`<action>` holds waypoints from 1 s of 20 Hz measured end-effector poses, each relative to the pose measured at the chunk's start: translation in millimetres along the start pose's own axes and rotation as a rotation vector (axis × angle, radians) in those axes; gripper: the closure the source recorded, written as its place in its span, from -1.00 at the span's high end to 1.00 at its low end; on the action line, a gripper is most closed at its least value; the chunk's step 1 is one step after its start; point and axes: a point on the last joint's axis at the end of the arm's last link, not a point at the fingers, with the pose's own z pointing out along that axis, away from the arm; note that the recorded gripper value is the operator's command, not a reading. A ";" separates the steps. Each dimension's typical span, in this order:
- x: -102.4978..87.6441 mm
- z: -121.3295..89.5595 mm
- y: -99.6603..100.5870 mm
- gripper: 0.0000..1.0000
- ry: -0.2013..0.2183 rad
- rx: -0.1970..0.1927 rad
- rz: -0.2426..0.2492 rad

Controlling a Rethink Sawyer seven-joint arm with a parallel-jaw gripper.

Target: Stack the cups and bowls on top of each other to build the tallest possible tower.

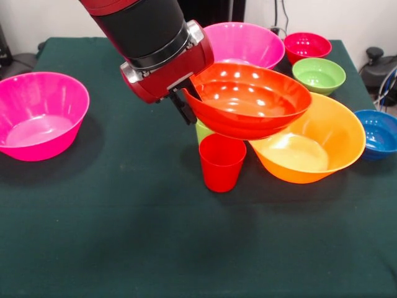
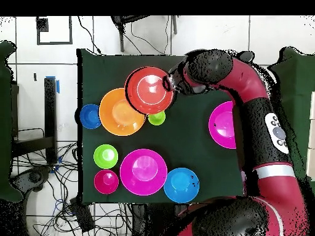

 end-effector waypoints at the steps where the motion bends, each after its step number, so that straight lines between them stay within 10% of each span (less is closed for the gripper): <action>1: 0.2 0.4 0.2 -1.00 0.001 -0.001 0.000; 20: 11.4 22.2 2.1 -1.00 0.031 -0.034 0.007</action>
